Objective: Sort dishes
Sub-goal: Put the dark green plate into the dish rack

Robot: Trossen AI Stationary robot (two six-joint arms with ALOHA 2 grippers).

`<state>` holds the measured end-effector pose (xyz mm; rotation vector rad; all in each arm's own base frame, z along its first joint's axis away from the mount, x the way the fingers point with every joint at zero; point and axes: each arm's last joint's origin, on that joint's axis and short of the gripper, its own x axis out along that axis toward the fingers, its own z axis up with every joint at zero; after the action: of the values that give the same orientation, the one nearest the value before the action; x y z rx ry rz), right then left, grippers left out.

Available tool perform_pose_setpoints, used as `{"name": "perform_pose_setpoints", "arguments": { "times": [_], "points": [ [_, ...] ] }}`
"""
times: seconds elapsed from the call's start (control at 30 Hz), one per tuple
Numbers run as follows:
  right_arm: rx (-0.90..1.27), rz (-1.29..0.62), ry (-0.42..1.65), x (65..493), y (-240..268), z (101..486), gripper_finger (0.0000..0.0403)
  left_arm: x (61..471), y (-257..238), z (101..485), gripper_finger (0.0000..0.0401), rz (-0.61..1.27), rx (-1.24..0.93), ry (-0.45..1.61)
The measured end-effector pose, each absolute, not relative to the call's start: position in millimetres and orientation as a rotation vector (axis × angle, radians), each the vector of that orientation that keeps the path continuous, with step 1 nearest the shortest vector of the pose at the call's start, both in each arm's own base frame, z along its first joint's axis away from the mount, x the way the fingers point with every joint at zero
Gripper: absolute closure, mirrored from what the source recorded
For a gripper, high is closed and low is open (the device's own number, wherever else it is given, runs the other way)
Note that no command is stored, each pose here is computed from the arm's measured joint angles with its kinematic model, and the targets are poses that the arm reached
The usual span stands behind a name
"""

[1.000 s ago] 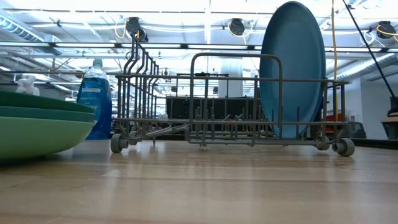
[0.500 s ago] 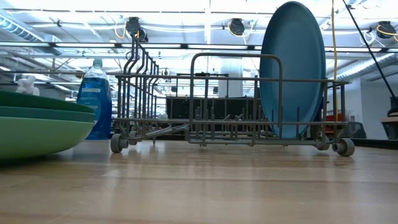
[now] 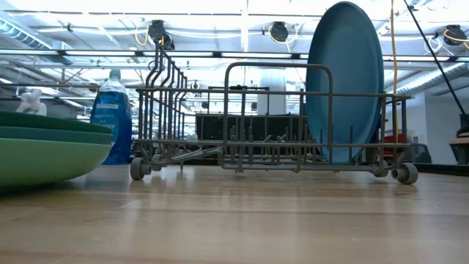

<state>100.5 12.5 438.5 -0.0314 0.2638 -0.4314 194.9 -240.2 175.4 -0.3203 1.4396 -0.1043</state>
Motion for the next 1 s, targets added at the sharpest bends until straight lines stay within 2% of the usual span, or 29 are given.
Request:
{"name": "perform_pose_setpoints", "arguments": {
  "times": [0.17,0.43,0.63,1.0],
  "points": [
    [-0.031,-0.431,0.263,100.4,12.5,438.5,0.0273,194.1,-239.5,178.4,0.039,-0.118,-0.324,1.45],
    [-0.029,-0.432,0.263,100.5,12.5,438.5,0.0273,191.8,-236.3,205.0,0.0394,-0.182,-0.346,1.423],
    [-0.029,-0.432,0.263,100.4,12.5,438.5,0.0273,187.0,-229.8,246.6,0.04,-0.24,-0.345,1.356],
    [-0.028,-0.431,0.264,100.4,12.5,438.4,0.0273,165.7,-198.0,343.8,0.0399,-0.352,-0.241,1.11]
  ]
}}
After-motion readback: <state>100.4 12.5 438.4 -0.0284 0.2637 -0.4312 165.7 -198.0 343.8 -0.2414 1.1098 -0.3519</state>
